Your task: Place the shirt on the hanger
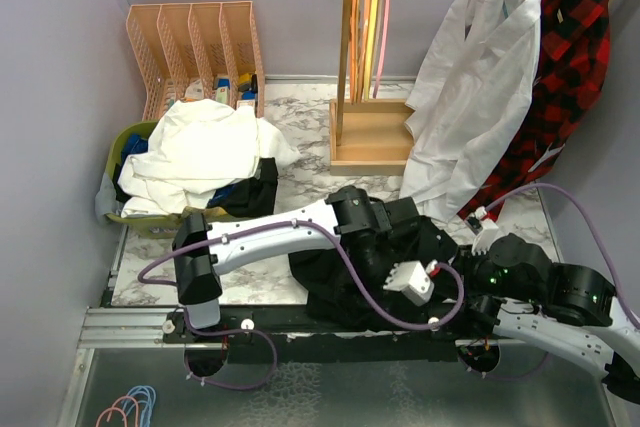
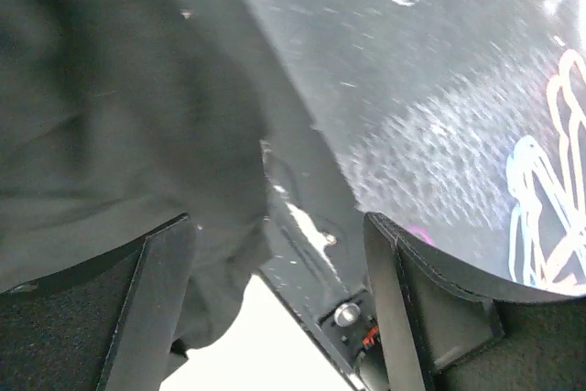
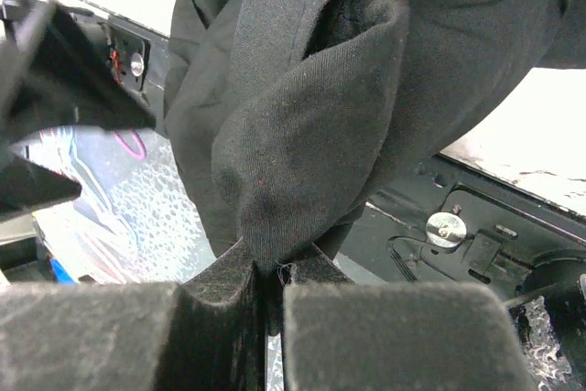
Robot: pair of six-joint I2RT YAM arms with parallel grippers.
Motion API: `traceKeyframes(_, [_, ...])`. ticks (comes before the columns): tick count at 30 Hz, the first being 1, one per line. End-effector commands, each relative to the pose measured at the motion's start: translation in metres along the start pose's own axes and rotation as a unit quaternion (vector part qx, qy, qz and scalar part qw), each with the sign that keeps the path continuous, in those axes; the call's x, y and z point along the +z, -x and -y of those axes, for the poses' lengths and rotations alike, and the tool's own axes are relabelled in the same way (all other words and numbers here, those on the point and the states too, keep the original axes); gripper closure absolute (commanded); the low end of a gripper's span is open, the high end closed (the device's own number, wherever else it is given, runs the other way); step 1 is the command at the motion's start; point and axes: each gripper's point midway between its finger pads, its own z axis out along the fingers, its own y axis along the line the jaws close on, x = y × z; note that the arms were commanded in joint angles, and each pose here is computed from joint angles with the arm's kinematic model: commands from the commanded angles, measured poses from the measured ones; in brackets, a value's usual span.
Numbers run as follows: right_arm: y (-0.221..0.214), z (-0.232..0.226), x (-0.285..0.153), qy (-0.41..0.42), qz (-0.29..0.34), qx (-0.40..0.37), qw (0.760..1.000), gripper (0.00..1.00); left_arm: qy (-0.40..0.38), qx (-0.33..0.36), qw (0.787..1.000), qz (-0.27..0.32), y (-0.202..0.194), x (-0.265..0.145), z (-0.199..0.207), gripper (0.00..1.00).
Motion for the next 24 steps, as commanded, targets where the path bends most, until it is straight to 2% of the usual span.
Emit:
traceKeyframes(1, [0.0,-0.001,-0.001,0.003,-0.005,-0.023,1.0,0.99,0.214,-0.043,0.969,0.117,0.038,-0.083,-0.081,0.21])
traceKeyframes(3, [-0.007,-0.004,-0.001,0.015,-0.024,-0.039,0.999,0.99,0.239,-0.056,0.954,0.172,0.038,-0.133,-0.111,0.19])
traceKeyframes(5, [-0.016,-0.005,-0.001,0.023,-0.051,-0.056,0.997,0.99,0.237,-0.056,0.953,0.18,0.028,-0.154,-0.132,0.2])
traceKeyframes(9, [-0.021,-0.009,-0.012,0.049,-0.059,-0.076,0.994,0.99,0.214,-0.035,0.966,0.142,0.013,-0.136,-0.162,0.21])
traceKeyframes(13, [-0.027,-0.015,-0.023,0.08,-0.07,-0.091,0.99,0.99,0.194,-0.064,0.971,0.121,0.002,-0.112,-0.199,0.23])
traceKeyframes(18, [-0.037,-0.027,-0.048,0.137,-0.085,-0.114,0.98,0.99,0.184,-0.134,0.963,0.144,0.014,-0.104,-0.236,0.23])
traceKeyframes(22, [-0.031,-0.027,-0.064,0.137,-0.072,-0.124,0.98,0.99,0.161,-0.17,0.958,0.168,0.02,-0.088,-0.251,0.23])
traceKeyframes(24, [-0.032,-0.025,-0.065,0.132,-0.073,-0.126,0.981,0.99,0.125,-0.18,0.957,0.187,0.027,-0.078,-0.248,0.22])
